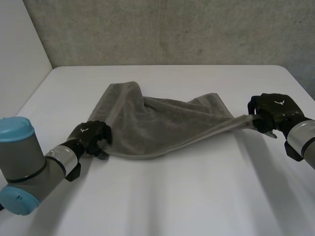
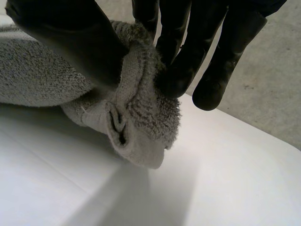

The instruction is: Fold the towel.

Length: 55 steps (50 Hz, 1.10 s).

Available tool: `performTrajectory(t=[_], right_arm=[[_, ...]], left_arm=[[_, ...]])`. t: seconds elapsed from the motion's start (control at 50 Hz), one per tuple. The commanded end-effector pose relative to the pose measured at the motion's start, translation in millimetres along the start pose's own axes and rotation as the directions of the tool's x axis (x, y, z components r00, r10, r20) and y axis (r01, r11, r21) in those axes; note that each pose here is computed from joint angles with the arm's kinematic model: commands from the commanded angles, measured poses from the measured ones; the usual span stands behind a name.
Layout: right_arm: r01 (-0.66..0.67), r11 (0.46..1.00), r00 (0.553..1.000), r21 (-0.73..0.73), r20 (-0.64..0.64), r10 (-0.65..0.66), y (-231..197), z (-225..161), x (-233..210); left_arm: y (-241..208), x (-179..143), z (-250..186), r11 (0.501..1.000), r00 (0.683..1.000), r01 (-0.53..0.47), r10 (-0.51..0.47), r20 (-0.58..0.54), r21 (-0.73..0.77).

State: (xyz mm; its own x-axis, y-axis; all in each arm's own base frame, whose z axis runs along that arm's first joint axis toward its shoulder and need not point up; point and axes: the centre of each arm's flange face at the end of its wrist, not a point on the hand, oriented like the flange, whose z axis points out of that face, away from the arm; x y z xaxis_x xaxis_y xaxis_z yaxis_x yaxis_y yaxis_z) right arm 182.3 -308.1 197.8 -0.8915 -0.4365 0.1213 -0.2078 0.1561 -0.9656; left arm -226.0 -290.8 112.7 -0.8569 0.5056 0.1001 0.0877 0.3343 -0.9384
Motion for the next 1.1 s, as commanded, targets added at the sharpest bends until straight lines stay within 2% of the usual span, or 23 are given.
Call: performTrajectory(t=[0.02,0.16,0.28,0.48,0.62,0.66,0.72,0.76,0.78,0.82,0.84,0.86,0.88,0.92,0.94,0.98,1.1], right_arm=[[-0.004,1.0,1.0,0.006,-0.029,0.004,-1.8,1.8,10.9],[-0.009,1.0,1.0,-0.004,-0.03,0.009,-2.4,1.3,12.3],[-0.013,1.0,0.999,-0.012,-0.033,0.013,-4.5,0.5,14.5],[-0.017,1.0,0.999,-0.01,-0.042,0.016,-6.0,0.1,17.5],[-0.032,0.999,0.998,0.003,-0.047,0.032,-13.6,1.9,21.0],[-0.036,0.999,0.999,-0.011,-0.038,0.035,-25.1,-0.6,22.3],[-0.035,0.999,0.999,-0.017,-0.018,0.035,-35.9,-5.6,20.9],[-0.031,0.999,0.999,-0.004,0.035,0.032,-62.9,-18.6,17.5],[-0.031,0.999,0.999,-0.004,0.035,0.031,-63.0,-18.7,17.5],[-0.024,0.999,0.998,0.041,0.05,0.022,-93.0,-33.4,24.8],[-0.024,0.999,0.998,0.041,0.05,0.022,-93.2,-33.4,24.8],[-0.009,0.997,0.999,0.078,0.052,0.005,-110.2,-41.3,29.5],[-0.009,0.997,0.999,0.078,0.052,0.005,-110.3,-41.4,29.5],[0.021,0.989,0.998,0.144,0.06,-0.03,-140.9,-56.4,35.1],[0.021,0.989,0.998,0.145,0.06,-0.03,-141.0,-56.4,35.2],[0.032,0.985,0.995,0.17,0.084,-0.047,-162.6,-69.2,36.9],[0.056,0.982,0.993,0.181,0.094,-0.074,-177.2,-75.6,43.4]], left_arm=[[-0.3,-5.8,3.1,1.0,0.999,-0.004,0.004,0.038,0.004],[-5.4,-13.8,5.9,1.0,0.995,-0.012,0.009,0.102,0.021],[-5.9,-14.1,5.8,1.0,0.994,-0.014,0.011,0.105,0.022],[-2.7,-11.7,1.5,0.988,0.982,-0.155,0.156,0.105,-0.011],[-18.0,-15.5,-0.4,0.984,0.978,-0.176,0.173,0.115,0.015],[-45.5,-13.9,-9.6,0.977,0.974,-0.2,0.19,0.125,0.068],[-64.1,-13.1,-15.7,0.971,0.971,-0.214,0.199,0.135,0.107],[-108.2,-9.9,-37.8,0.949,0.964,-0.241,0.211,0.161,0.205],[-108.5,-9.8,-37.9,0.948,0.964,-0.242,0.211,0.162,0.205],[-154.0,-2.9,-68.4,0.902,0.956,-0.281,0.231,0.183,0.327],[-154.2,-2.8,-68.6,0.902,0.956,-0.281,0.231,0.183,0.328],[-175.0,2.0,-83.8,0.871,0.952,-0.298,0.24,0.191,0.391],[-175.2,2.0,-84.0,0.871,0.952,-0.298,0.24,0.191,0.391],[-211.0,13.1,-112.6,0.805,0.95,-0.31,0.242,0.197,0.506],[-211.2,13.1,-112.7,0.805,0.95,-0.31,0.242,0.197,0.506],[-230.2,19.8,-130.4,0.771,0.959,-0.282,0.221,0.176,0.57],[-236.5,20.8,-134.0,0.774,0.971,-0.241,0.201,0.134,0.586]])
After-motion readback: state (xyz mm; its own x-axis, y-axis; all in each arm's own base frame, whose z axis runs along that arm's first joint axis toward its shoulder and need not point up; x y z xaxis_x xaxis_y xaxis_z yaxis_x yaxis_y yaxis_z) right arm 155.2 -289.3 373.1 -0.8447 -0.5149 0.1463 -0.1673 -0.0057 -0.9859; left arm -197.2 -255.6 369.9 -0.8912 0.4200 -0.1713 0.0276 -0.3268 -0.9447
